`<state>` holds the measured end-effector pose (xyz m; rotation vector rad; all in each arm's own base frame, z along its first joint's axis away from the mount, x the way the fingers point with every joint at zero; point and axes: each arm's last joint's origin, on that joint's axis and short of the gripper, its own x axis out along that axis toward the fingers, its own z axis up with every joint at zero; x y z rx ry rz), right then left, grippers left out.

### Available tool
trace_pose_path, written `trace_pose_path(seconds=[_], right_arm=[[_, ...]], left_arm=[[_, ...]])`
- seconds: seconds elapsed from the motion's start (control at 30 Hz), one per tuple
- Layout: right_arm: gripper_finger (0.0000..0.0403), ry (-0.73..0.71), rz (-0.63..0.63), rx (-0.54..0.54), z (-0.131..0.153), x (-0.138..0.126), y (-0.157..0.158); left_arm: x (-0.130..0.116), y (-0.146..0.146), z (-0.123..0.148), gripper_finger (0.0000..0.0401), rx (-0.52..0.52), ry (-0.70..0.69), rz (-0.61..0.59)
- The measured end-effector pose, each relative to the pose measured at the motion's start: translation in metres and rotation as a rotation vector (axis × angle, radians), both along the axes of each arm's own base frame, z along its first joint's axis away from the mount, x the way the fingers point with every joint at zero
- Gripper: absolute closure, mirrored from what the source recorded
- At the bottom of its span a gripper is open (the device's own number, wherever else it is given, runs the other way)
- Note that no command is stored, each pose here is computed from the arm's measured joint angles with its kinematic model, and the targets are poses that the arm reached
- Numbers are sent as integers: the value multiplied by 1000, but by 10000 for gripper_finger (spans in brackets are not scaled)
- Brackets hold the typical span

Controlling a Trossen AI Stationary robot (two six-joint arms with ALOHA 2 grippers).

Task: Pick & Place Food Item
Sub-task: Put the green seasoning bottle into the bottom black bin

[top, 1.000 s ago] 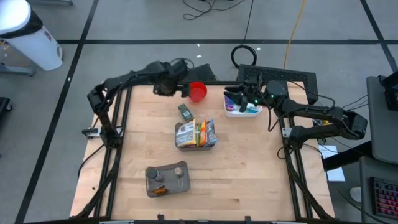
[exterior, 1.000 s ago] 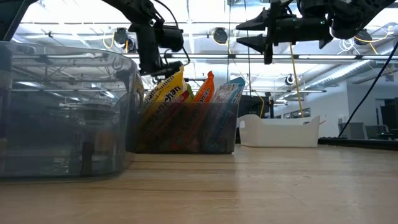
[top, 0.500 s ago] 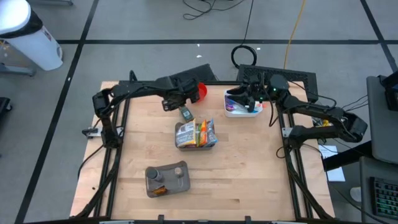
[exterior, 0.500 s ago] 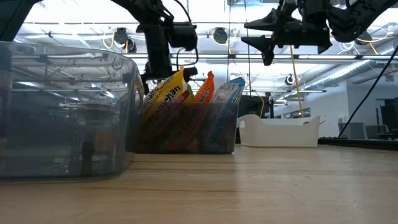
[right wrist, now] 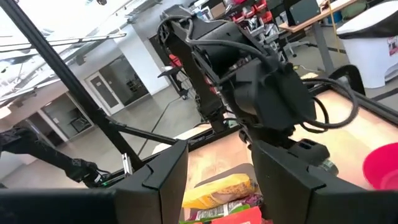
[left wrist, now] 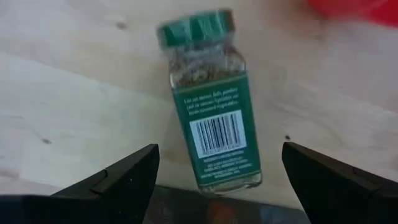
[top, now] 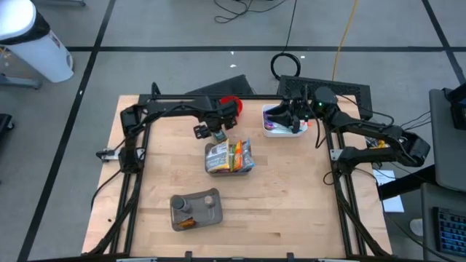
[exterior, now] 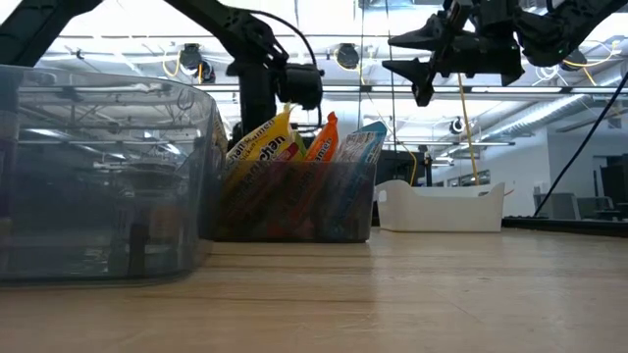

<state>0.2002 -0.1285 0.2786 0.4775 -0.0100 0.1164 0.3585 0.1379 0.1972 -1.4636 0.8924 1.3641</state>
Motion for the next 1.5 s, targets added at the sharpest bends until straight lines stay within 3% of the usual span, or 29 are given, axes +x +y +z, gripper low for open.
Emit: trace_pose_path(seconds=[0.4,0.6,0.77,1.0,1.33,1.5], right_arm=[[232,26,0,24,-3,0,0],[232,39,0,35,-4,0,0],[232,40,1,42,-4,0,0],[232,41,1,49,-4,0,0],[232,46,38,58,-5,0,1],[232,49,53,61,-5,0,2]], left_arm=[[10,-2,-37,68,-76,64,35],[13,1,-38,85,-6,49,59],[13,3,-38,122,3,44,59],[13,3,-37,194,4,46,24],[11,3,-36,194,3,67,-98],[-1,5,-21,194,4,108,-160]])
